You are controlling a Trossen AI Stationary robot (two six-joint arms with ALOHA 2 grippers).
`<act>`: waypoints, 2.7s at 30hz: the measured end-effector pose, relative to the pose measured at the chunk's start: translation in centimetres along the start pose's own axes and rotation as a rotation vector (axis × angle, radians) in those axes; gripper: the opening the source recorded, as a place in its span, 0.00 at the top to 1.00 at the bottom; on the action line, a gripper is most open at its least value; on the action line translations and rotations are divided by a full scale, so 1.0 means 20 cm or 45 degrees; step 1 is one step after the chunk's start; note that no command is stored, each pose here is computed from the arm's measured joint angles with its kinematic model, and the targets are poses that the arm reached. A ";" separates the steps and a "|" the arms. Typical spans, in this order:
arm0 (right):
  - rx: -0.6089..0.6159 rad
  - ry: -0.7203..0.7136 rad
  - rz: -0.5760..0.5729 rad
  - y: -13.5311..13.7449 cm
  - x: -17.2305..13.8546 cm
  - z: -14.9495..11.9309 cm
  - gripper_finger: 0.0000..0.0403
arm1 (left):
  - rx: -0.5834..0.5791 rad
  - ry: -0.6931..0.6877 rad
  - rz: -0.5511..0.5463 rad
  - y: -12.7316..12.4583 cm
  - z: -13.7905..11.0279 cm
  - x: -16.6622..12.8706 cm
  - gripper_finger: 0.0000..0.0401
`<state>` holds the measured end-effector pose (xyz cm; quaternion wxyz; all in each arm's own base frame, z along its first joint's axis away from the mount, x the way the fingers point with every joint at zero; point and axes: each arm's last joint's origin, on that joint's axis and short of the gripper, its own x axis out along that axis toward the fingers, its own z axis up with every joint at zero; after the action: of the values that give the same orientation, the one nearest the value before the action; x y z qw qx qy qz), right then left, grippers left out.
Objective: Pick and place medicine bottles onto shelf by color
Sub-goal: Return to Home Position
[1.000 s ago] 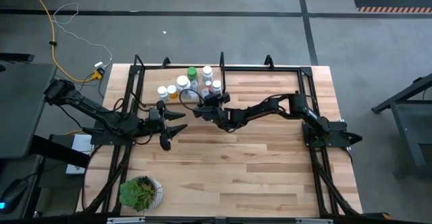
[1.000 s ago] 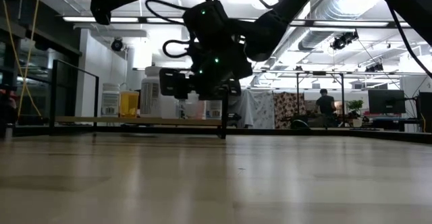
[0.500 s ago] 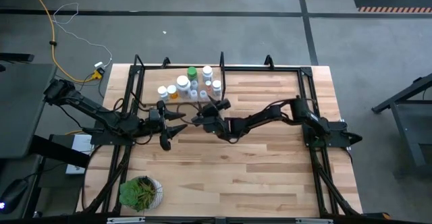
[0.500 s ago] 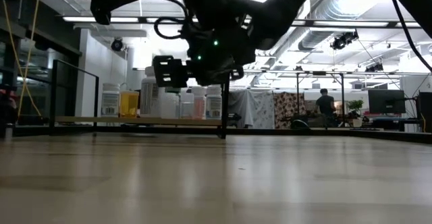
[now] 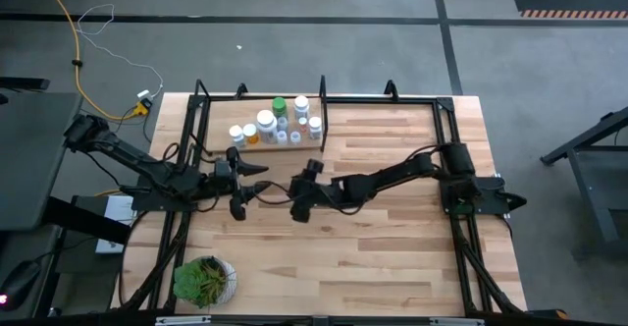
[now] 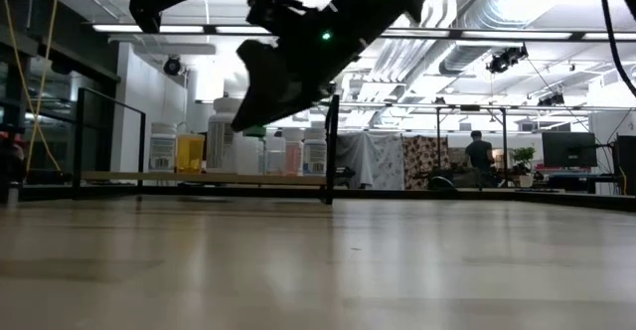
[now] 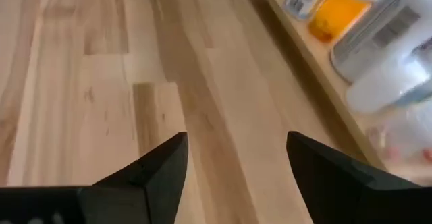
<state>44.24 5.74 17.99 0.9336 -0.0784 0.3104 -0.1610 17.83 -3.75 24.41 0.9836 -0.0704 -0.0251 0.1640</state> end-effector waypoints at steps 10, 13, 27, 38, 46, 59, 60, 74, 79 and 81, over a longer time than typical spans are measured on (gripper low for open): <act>0.226 -0.224 0.101 -0.11 -0.28 -0.31 0.40 | 0.029 0.048 -0.055 -0.01 0.01 -0.08 0.49; 0.352 -0.426 0.202 -0.19 -0.42 -0.42 0.40 | 0.049 0.050 -0.027 0.01 0.02 -0.10 0.49; 0.523 -0.939 0.393 -0.34 -0.72 -0.52 0.40 | 0.221 0.016 -0.043 0.13 -0.11 -0.07 0.51; 0.462 -0.834 0.360 -0.33 -0.68 -0.50 0.40 | 0.181 0.122 0.049 0.36 -0.04 -0.06 0.79; 0.514 -0.827 0.373 -0.33 -0.68 -0.50 0.40 | 0.106 0.045 0.069 0.39 -0.14 -0.17 0.99; 0.507 -0.826 0.370 -0.33 -0.68 -0.50 0.40 | 0.026 -0.013 -0.015 0.36 -0.24 -0.27 1.00; 0.487 -0.826 0.363 -0.33 -0.68 -0.50 0.40 | 0.026 -0.010 -0.015 0.35 -0.25 -0.27 1.00; 0.414 -0.650 0.224 -0.43 -0.77 -0.50 0.47 | 0.093 0.039 -0.027 0.35 -0.32 -0.28 1.00; 0.353 -0.551 0.146 -0.55 -0.92 -0.52 0.75 | 0.094 0.031 0.048 0.35 -0.32 -0.28 1.00; 0.354 -0.544 0.153 -0.59 -0.97 -0.55 0.91 | 0.094 0.027 0.077 0.36 -0.32 -0.28 1.00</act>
<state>19.86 0.90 22.87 0.9876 0.0371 0.0852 -0.1263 10.80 0.31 16.85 0.9804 -0.0365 -0.0064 0.1937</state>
